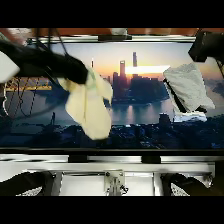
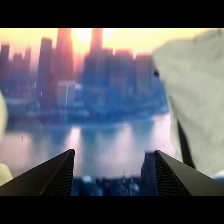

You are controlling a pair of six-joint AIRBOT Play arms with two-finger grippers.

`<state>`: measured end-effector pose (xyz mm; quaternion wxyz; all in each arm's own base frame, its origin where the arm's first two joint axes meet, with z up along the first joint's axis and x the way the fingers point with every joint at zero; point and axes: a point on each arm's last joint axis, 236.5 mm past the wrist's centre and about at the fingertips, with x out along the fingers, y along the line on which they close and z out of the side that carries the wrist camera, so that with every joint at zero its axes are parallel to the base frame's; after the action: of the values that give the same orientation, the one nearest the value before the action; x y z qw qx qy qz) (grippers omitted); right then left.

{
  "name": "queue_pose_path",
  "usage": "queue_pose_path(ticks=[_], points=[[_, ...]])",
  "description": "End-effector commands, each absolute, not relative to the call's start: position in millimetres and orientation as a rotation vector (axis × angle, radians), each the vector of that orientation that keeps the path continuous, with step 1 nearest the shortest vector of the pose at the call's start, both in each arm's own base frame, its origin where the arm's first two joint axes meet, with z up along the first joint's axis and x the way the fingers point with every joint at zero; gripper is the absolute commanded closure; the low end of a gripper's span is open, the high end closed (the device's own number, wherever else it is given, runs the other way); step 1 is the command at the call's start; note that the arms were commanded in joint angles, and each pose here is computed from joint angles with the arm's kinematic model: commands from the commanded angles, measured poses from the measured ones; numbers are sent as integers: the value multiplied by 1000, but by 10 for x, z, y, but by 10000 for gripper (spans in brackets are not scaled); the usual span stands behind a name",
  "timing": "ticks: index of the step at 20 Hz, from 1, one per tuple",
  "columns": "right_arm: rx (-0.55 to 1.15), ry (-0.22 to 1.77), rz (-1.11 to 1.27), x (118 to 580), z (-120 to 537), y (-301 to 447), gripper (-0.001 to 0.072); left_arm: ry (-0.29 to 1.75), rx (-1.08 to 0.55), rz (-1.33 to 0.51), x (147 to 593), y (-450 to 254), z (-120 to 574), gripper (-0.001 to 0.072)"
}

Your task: Fold the shirts.

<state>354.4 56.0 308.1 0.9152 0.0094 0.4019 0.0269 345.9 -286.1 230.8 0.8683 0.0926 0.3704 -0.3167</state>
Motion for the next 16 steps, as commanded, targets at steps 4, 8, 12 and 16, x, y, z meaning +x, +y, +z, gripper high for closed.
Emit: queue_pose_path(ticks=[4,8,12,16], points=[[-54,1190,71,3277,1979,588,101,1105,141,-577,3029,-2900,951,16],[-86,1384,87,3108,1260,541,90,1172,125,-429,3221,-2004,1105,16],[98,1570,242,2730,615,831,90,1363,-94,-501,2724,-1837,550,17],[231,1680,334,2391,87,1115,90,1456,-316,-538,2287,-2234,-252,16]])
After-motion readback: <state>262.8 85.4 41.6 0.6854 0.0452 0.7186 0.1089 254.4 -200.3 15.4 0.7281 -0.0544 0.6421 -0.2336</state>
